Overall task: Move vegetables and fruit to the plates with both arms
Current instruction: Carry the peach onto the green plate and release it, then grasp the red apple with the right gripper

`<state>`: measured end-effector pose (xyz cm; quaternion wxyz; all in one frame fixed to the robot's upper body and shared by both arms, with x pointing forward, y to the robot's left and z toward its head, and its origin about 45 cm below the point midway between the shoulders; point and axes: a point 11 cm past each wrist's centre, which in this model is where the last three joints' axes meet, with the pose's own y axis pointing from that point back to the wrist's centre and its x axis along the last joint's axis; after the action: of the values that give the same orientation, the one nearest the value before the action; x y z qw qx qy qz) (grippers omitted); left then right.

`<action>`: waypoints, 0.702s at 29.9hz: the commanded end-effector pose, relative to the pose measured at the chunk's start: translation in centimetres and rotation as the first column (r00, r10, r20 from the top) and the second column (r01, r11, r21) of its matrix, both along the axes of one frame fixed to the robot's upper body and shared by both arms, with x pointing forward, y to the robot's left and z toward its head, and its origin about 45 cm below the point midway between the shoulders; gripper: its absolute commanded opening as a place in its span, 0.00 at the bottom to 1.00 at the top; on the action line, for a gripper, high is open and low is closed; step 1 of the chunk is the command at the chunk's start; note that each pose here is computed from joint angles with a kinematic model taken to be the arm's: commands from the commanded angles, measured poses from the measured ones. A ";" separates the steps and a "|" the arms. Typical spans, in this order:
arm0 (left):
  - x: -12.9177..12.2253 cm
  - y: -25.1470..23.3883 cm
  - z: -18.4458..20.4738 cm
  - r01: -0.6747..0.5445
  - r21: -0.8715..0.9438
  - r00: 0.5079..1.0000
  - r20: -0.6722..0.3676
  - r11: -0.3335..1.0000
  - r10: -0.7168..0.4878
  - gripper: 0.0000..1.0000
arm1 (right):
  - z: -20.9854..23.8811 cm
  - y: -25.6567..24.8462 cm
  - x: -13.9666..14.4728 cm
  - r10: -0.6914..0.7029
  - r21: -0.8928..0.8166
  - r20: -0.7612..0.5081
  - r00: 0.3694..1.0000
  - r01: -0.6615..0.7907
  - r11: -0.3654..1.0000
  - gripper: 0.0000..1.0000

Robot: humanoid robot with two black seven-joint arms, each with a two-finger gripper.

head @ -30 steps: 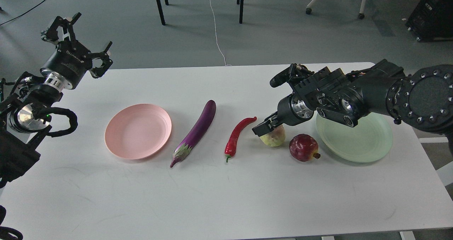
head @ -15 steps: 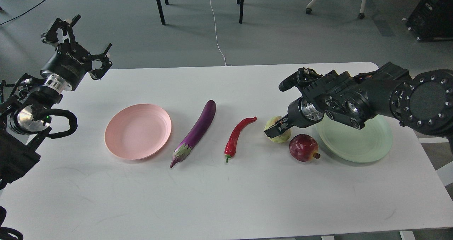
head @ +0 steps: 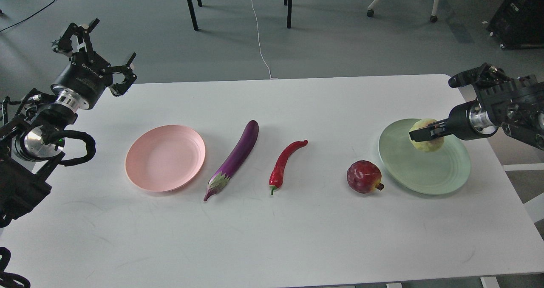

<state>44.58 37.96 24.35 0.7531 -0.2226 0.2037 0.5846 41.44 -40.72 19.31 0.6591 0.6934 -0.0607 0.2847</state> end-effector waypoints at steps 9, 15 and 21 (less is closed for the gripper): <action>0.0 0.0 0.0 -0.001 -0.002 1.000 0.001 1.000 0.001 0.98 | -0.2 -0.9 0.0 -0.011 -0.008 0.026 1.000 0.011 1.000 0.96; 0.0 0.0 -0.1 0.000 -0.001 1.000 -0.002 1.000 0.000 0.98 | 0.6 -0.6 0.6 -0.007 -0.003 0.041 0.999 0.008 1.000 0.97; 0.0 0.0 0.0 0.000 0.001 1.000 0.000 1.000 0.000 0.98 | 3.7 4.8 2.3 0.049 0.115 0.084 0.995 -0.058 0.992 0.97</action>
<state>44.58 37.95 24.35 0.7532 -0.2225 0.2036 0.5846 43.33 -39.18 21.83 0.6404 0.6952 -0.0855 0.3151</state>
